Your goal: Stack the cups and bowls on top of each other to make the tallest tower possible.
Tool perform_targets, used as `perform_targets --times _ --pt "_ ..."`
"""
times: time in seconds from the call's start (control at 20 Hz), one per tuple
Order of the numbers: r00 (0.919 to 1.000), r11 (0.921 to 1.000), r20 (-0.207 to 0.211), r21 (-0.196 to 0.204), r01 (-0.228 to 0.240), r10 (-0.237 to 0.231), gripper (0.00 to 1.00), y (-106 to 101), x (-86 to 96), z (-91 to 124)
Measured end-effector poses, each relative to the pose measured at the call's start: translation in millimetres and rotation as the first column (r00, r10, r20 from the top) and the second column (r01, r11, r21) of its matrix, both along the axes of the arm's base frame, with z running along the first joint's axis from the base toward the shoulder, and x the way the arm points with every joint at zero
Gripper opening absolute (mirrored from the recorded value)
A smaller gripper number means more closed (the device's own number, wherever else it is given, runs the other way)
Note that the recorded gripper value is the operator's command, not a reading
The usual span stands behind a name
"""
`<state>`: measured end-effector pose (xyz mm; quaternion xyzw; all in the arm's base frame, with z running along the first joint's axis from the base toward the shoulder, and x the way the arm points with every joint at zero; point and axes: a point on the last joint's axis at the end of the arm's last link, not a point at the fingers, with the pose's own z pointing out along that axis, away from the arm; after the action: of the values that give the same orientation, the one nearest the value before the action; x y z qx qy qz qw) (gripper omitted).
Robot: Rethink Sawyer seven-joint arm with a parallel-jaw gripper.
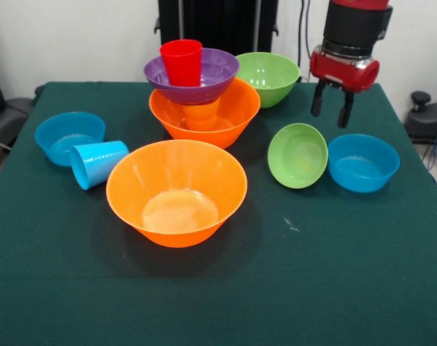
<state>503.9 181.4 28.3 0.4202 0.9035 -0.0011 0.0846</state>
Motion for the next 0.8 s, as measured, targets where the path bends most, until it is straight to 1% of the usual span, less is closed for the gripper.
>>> perform_targets --times 0.15,0.4,0.5,0.8 --pt "1.0 1.0 -0.008 -0.008 0.002 -0.002 1.0 -1.7 -4.6 -10.4" --pt "0.9999 0.9998 -0.011 -0.018 0.001 -0.002 1.0 -4.2 -9.5 -22.1" --pt "0.9998 0.9998 -0.019 -0.021 0.004 -0.005 1.0 -4.5 -12.5 -27.4" --pt "0.9992 0.9996 -0.037 -0.023 0.015 -0.015 1.0 -1.5 -17.8 -35.7"
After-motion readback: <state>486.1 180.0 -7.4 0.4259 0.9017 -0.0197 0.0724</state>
